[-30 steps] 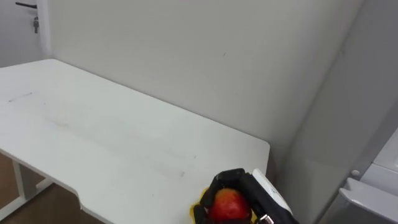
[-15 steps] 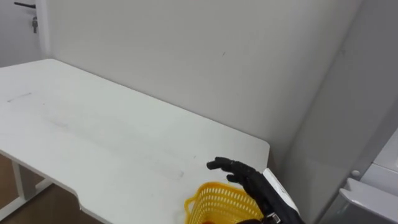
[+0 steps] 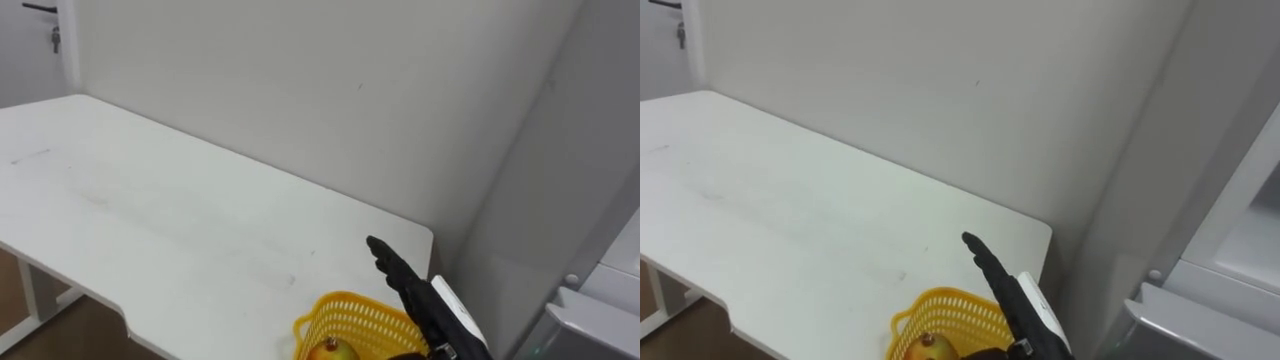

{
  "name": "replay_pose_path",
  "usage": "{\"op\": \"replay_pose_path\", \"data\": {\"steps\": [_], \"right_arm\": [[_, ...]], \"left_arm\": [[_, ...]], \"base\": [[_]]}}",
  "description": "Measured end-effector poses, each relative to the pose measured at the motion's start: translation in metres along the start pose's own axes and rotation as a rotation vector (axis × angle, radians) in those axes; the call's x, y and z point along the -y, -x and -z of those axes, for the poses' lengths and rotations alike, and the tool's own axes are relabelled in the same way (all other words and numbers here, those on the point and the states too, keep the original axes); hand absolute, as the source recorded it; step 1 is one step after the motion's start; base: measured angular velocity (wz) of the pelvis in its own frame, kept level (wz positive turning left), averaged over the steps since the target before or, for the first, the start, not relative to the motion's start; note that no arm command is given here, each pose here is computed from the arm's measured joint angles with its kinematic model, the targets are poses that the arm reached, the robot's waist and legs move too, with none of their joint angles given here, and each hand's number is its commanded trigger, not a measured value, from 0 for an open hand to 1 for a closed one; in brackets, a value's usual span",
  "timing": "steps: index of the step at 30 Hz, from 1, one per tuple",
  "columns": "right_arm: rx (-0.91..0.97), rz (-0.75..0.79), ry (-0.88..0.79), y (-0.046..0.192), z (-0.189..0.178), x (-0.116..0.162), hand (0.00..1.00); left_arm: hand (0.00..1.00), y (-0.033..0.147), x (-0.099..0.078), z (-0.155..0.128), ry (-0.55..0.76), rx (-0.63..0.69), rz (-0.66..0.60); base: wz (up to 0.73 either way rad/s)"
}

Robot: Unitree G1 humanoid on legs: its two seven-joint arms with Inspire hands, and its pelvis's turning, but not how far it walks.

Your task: Retrieve from the upper fridge

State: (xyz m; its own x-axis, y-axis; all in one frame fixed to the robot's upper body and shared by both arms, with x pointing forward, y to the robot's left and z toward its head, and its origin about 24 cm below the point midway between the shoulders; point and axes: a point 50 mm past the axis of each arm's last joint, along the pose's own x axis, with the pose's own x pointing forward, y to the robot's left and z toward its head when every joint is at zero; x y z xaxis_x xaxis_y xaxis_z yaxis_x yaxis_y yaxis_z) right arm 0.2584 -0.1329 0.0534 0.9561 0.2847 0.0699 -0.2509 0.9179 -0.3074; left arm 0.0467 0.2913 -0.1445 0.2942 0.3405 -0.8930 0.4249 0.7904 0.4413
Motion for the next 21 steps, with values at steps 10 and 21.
{"op": "replay_pose_path", "data": {"steps": [10,21], "right_arm": [[0.012,0.038,-0.04,-0.002,-0.004,0.009,0.0],[0.268,0.143,-0.262,-0.006,-0.066,0.037,0.0]], "left_arm": [[0.0,0.0,0.001,0.001,-0.005,-0.003,-0.003],[0.0,0.004,0.009,0.02,0.025,-0.057,0.014]], "base": [[0.0],[-0.03]]}}
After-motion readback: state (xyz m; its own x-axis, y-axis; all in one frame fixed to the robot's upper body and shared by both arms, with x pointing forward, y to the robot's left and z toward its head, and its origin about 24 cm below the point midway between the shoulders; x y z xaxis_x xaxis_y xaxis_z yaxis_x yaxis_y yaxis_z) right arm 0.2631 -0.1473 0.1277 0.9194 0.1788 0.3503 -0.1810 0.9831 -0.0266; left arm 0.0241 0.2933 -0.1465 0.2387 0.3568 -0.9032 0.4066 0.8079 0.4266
